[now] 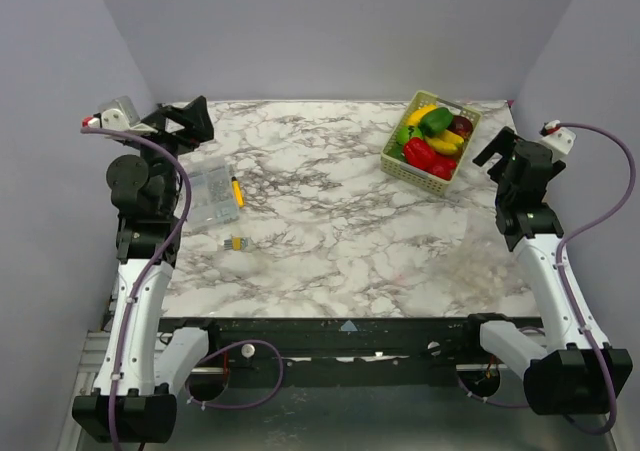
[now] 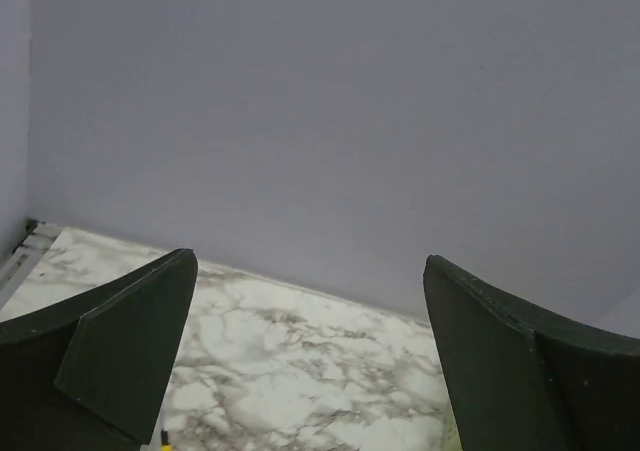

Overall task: Place the food in the zip-top bag and seal the zipper
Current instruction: Pick up the zipper food storage bag at the center of the board.

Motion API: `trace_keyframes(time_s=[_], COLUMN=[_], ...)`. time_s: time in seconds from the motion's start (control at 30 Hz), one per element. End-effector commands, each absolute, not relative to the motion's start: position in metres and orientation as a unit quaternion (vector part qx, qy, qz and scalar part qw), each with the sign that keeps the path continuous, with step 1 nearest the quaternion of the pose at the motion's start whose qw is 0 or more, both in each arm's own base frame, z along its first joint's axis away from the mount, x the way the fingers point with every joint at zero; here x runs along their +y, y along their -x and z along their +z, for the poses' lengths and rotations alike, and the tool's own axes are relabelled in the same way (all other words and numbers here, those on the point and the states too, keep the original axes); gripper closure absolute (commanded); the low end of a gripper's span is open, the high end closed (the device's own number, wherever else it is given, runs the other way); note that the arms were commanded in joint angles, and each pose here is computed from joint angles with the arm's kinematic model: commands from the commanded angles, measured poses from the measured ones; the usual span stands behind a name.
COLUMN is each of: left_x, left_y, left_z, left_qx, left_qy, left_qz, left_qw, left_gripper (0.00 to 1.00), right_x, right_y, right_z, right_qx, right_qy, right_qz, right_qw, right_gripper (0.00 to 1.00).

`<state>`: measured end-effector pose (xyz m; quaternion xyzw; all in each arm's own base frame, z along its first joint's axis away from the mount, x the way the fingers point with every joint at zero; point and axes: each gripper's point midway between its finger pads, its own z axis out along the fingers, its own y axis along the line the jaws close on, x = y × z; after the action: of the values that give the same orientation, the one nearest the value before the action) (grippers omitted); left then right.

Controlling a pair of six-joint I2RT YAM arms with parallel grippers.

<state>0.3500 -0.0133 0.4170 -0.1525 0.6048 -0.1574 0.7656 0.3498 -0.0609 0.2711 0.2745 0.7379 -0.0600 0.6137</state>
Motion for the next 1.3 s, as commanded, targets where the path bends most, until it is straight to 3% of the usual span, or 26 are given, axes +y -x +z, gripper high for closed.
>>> trace_keyframes(time_s=[0.0, 0.33, 0.67, 0.8, 1.27], left_x=[-0.029, -0.120, -0.219, -0.242, -0.272], left_y=[-0.360, -0.348, -0.299, -0.278, -0.252], left_z=[0.388, 0.355, 0.317, 0.319, 0.314], left_qx=[0.659, 0.715, 0.732, 0.709, 0.700], left_qy=[0.159, 0.029, -0.193, -0.250, -0.287], left_qz=[-0.198, -0.229, -0.242, -0.274, -0.330], left_qw=[0.708, 0.660, 0.607, 0.599, 0.564], left_gripper=[0.01, 0.01, 0.01, 0.01, 0.02], right_x=[-0.063, -0.047, -0.062, -0.058, -0.042], right_y=[-0.348, -0.341, -0.284, -0.272, -0.266], right_z=[0.260, 0.219, 0.159, 0.151, 0.107], right_qx=[0.750, 0.810, 0.832, 0.838, 0.887], right_qy=[-0.296, -0.310, -0.387, -0.384, -0.363], right_qz=[-0.067, -0.042, -0.115, -0.105, -0.104], right_qw=[0.588, 0.497, 0.381, 0.372, 0.264], right_gripper=[0.00, 0.00, 0.00, 0.00, 0.00])
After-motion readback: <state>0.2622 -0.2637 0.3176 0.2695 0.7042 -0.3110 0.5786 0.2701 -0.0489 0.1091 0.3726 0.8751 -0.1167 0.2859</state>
